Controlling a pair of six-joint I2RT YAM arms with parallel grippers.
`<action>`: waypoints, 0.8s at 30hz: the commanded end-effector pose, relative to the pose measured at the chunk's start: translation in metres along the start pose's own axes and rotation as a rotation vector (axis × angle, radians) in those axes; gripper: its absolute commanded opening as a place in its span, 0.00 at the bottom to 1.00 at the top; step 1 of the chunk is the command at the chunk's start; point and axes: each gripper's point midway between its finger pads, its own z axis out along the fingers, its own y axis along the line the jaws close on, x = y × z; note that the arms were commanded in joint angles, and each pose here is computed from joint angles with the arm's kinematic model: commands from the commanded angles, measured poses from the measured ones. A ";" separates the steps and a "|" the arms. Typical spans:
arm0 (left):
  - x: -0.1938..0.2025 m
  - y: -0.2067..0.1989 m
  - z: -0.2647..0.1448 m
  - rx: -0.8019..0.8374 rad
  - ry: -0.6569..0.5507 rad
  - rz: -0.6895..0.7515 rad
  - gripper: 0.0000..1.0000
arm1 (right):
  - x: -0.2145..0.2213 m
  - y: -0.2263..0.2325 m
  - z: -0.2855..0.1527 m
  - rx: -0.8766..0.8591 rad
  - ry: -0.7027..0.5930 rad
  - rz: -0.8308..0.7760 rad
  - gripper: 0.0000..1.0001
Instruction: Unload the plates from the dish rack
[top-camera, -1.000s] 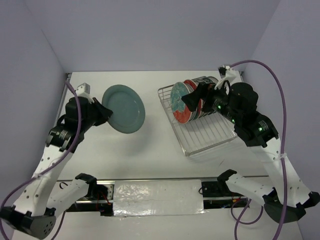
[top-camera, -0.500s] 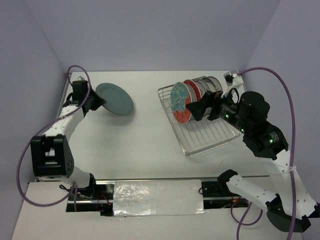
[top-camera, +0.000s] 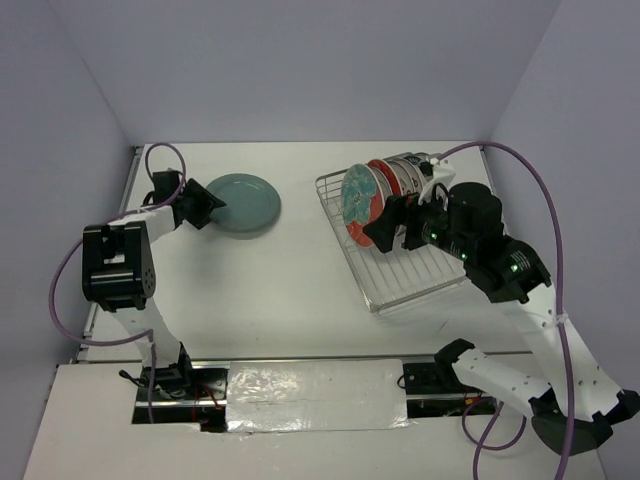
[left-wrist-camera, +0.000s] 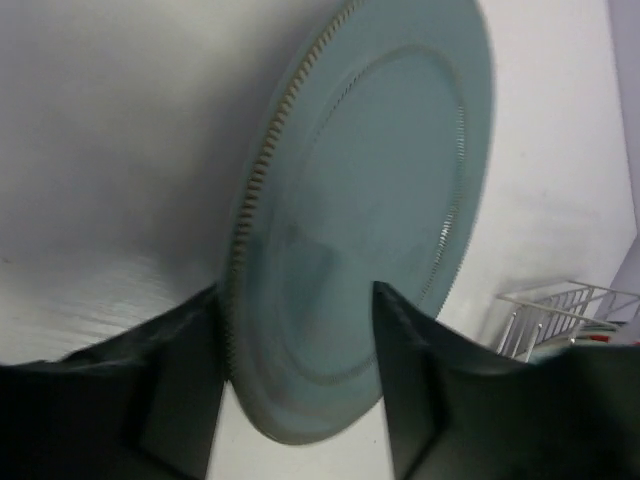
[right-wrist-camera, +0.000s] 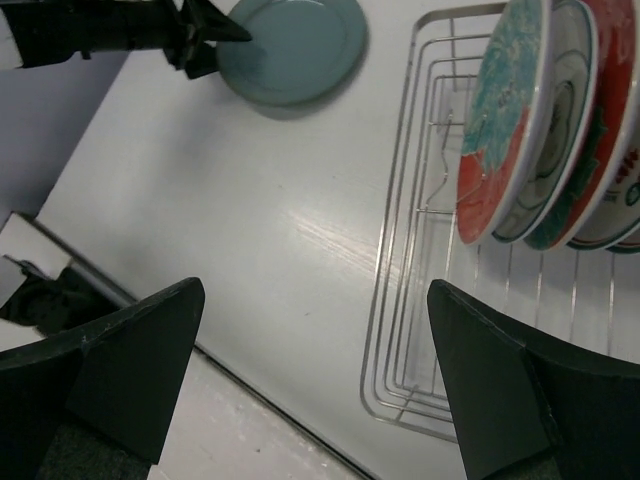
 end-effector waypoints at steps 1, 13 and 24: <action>-0.009 0.005 0.007 -0.039 -0.010 -0.036 0.69 | -0.011 -0.025 0.010 0.142 0.016 -0.037 1.00; -0.017 0.080 -0.084 -0.608 -0.081 -0.005 0.99 | -0.031 -0.112 0.084 0.599 0.201 -0.232 0.82; 0.002 0.007 -0.235 -0.203 -0.302 0.354 1.00 | -0.015 -0.131 0.137 0.658 0.267 -0.316 0.56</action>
